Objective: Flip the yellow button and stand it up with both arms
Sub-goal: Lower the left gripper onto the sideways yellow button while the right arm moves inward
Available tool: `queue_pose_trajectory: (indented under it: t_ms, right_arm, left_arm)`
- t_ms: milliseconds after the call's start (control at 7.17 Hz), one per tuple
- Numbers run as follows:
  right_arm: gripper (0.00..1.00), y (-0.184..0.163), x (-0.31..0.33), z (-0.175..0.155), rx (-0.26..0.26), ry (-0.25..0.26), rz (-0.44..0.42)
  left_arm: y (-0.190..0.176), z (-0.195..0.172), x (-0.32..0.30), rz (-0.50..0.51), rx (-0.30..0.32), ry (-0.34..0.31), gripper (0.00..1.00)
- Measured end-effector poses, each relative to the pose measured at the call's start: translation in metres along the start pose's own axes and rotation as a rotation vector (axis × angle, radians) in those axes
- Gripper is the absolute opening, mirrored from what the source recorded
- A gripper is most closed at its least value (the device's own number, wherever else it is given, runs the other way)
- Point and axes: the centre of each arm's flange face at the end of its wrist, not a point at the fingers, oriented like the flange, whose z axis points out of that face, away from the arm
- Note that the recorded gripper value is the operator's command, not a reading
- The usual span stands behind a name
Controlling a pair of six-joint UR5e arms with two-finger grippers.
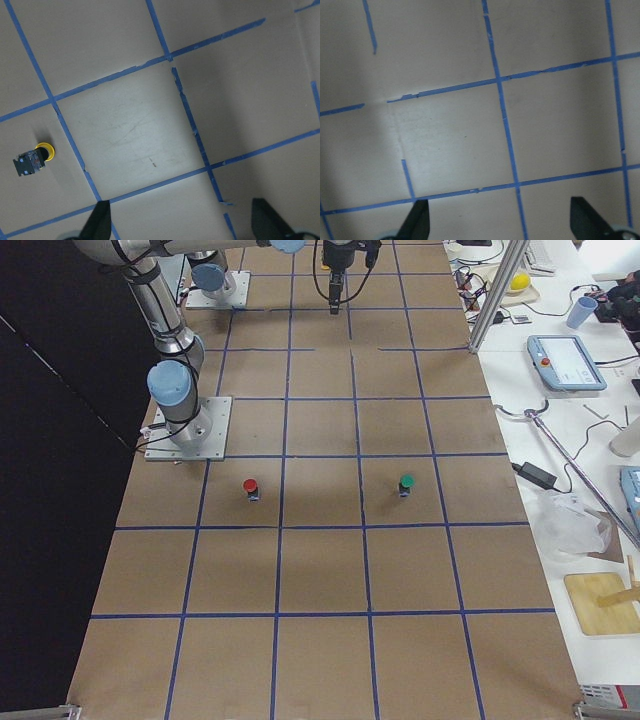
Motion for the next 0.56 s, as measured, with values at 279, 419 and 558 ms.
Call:
queue_pose_trajectory:
  t_ms: [279,419,558]
  right_arm:
    - [1.0,0.006,-0.02,0.0,-0.102,-0.183,0.403]
    - [1.0,0.008,-0.028,-0.001,-0.165,-0.249,0.556]
    - [1.0,0.009,-0.034,-0.002,-0.218,-0.292,0.663]
  left_arm:
    - [0.034,0.023,-0.046,0.187,-0.004,0.031,0.98]
    - [0.045,0.036,-0.064,0.292,0.011,0.018,0.98]
    - [0.051,0.049,-0.079,0.434,0.031,-0.018,0.97]
